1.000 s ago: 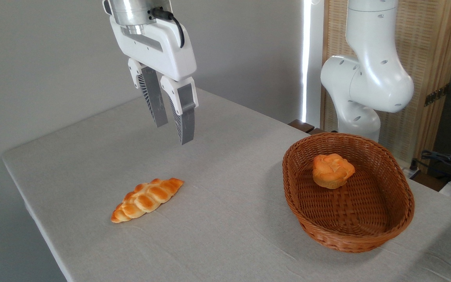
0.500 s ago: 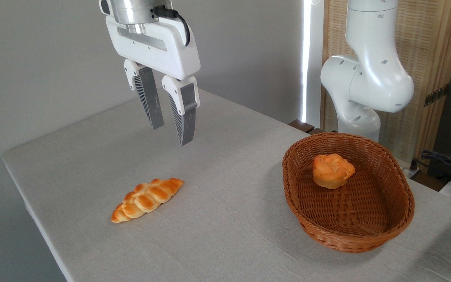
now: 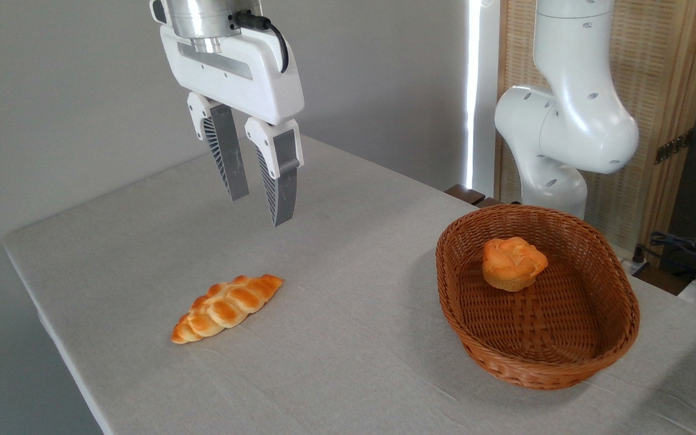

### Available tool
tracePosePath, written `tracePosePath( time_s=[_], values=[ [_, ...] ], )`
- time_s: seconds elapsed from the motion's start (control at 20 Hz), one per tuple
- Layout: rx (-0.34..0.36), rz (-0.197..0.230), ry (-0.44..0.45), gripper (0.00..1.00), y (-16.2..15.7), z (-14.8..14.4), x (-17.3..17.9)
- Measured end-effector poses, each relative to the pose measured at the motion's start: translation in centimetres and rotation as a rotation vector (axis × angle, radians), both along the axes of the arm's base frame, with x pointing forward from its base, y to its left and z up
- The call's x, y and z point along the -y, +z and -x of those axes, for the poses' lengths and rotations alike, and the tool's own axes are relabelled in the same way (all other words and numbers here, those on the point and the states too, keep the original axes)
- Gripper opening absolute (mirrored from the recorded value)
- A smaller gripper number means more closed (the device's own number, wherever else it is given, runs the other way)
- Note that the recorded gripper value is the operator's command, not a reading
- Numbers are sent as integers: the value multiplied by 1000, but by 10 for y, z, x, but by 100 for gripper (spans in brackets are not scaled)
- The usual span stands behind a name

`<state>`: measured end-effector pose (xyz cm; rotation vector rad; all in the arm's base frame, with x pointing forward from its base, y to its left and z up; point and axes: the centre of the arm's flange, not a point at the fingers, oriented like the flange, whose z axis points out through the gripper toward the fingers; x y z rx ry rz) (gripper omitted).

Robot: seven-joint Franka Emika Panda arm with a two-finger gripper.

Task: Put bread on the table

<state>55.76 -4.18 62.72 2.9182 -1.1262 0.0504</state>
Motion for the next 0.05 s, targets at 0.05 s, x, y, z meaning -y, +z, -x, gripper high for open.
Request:
tracePosePath(
  time_s=[0.05],
  values=[
    [-1,0,0,100,-1,0,0]
  ],
)
